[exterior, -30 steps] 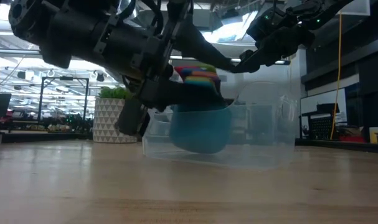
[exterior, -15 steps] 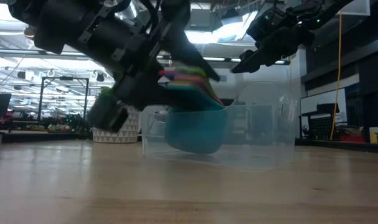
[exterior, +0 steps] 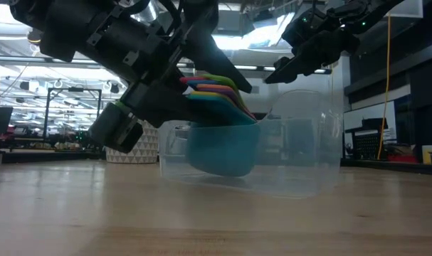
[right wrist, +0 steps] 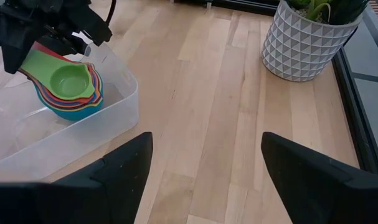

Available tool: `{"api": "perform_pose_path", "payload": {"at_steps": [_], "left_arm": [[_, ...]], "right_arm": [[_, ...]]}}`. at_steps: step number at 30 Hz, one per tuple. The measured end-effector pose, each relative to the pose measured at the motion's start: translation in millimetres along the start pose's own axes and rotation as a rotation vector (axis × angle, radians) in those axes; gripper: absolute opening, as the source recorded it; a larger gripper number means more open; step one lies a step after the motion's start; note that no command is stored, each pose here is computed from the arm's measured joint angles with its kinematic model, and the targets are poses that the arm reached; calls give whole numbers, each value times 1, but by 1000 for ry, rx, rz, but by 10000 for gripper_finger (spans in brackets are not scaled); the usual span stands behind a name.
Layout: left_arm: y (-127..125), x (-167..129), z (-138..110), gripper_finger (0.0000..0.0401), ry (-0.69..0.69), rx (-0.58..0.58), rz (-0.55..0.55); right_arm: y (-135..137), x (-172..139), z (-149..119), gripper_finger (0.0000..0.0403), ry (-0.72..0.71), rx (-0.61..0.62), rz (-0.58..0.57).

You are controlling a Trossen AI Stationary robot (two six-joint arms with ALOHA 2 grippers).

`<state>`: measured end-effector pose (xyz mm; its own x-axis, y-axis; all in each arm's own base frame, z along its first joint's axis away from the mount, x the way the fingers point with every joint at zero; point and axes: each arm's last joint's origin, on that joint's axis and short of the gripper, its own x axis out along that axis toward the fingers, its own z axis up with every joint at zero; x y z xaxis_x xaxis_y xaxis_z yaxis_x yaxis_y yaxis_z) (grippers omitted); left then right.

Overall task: Nest measuring cups in basket
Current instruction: Put the stacked measuring cups into the transparent bin

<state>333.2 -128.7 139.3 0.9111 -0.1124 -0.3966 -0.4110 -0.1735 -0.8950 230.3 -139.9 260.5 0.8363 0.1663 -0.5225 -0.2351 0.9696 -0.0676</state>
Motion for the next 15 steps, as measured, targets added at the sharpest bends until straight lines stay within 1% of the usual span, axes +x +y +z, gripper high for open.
{"api": "perform_pose_path", "payload": {"at_steps": [15], "left_arm": [[-2,0,-2,179,62,2,-6]], "right_arm": [[0,0,0,305,1,1,1]]}}
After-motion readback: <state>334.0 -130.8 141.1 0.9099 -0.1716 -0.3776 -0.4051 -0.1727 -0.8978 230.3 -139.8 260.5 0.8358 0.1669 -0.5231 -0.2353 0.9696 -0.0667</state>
